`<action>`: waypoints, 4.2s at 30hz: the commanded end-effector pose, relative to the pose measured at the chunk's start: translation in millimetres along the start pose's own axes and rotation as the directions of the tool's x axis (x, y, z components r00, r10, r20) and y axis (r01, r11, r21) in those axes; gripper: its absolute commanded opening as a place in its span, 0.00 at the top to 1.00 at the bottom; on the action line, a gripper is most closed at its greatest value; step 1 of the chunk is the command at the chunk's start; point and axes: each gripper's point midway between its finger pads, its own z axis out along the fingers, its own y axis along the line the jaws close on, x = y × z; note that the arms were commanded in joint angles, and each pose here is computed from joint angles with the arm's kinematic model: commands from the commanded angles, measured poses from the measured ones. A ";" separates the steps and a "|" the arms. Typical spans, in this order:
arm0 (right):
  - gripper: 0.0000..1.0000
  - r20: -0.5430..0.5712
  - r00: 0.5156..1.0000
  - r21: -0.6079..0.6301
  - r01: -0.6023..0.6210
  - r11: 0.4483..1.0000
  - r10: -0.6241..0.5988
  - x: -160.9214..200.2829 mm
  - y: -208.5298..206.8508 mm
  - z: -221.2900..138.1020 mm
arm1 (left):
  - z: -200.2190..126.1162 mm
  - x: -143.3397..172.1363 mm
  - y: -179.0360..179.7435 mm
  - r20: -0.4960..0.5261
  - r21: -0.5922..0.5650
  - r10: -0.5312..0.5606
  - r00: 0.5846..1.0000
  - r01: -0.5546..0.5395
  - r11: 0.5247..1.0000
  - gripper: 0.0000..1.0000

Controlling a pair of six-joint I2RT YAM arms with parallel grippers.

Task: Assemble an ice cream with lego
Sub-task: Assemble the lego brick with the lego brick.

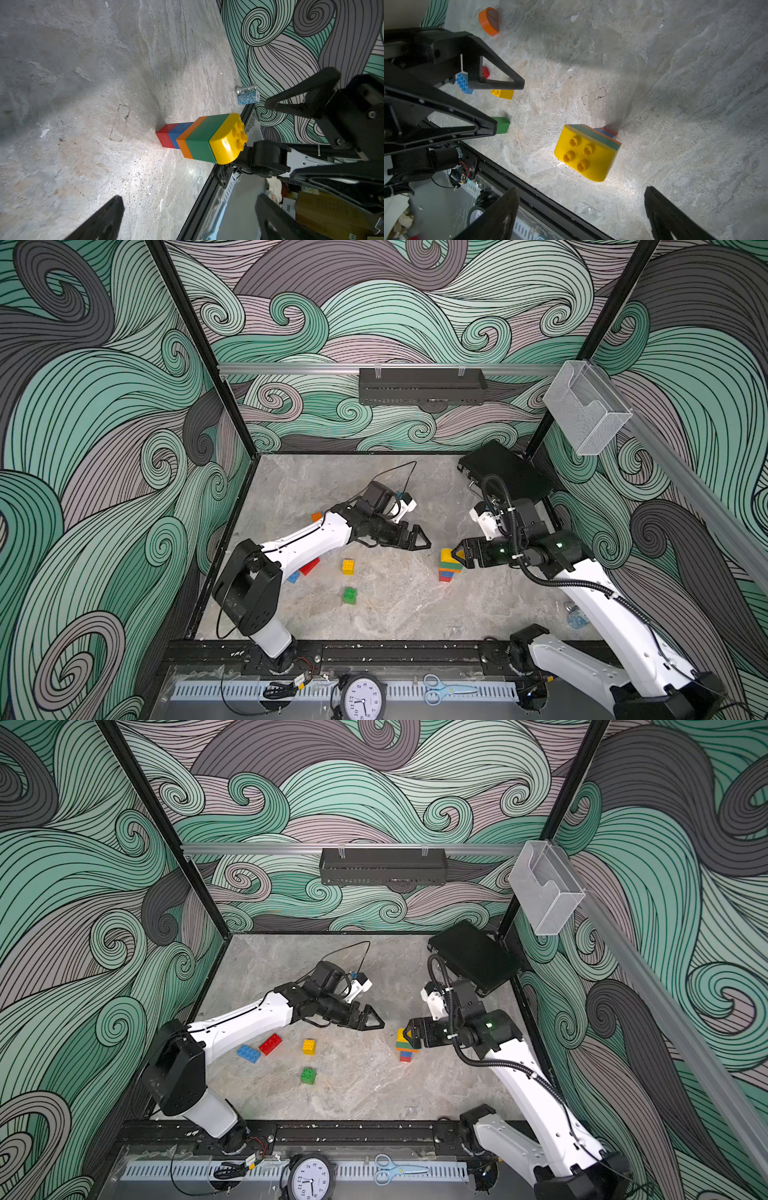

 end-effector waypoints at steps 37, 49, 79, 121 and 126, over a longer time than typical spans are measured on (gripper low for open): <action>0.22 0.055 0.952 -0.141 -0.290 0.947 0.300 9.7 -29.1 35.6 | 53.9 -2.7 -35.8 -0.142 0.058 0.051 0.989 -0.043 0.997 0.20; 0.27 0.028 0.952 -0.147 -0.298 0.943 0.305 13.5 -29.0 40.0 | 60.3 -0.8 -35.0 -0.161 0.041 0.047 0.986 -0.040 0.998 0.26; 0.34 -0.008 0.952 -0.133 -0.306 0.943 0.307 25.4 -32.9 47.4 | 69.2 -0.3 -37.9 -0.180 0.043 0.026 0.983 -0.019 0.999 0.27; 0.43 -0.056 0.941 -0.076 -0.336 0.939 0.333 46.9 -42.8 53.6 | 81.3 38.3 -6.0 -0.307 -0.057 -0.042 0.951 0.025 0.998 0.62; 0.46 -0.059 0.940 -0.067 -0.340 0.938 0.337 48.1 -44.0 53.6 | 82.6 42.2 -4.2 -0.325 -0.069 -0.040 0.945 0.018 0.997 0.64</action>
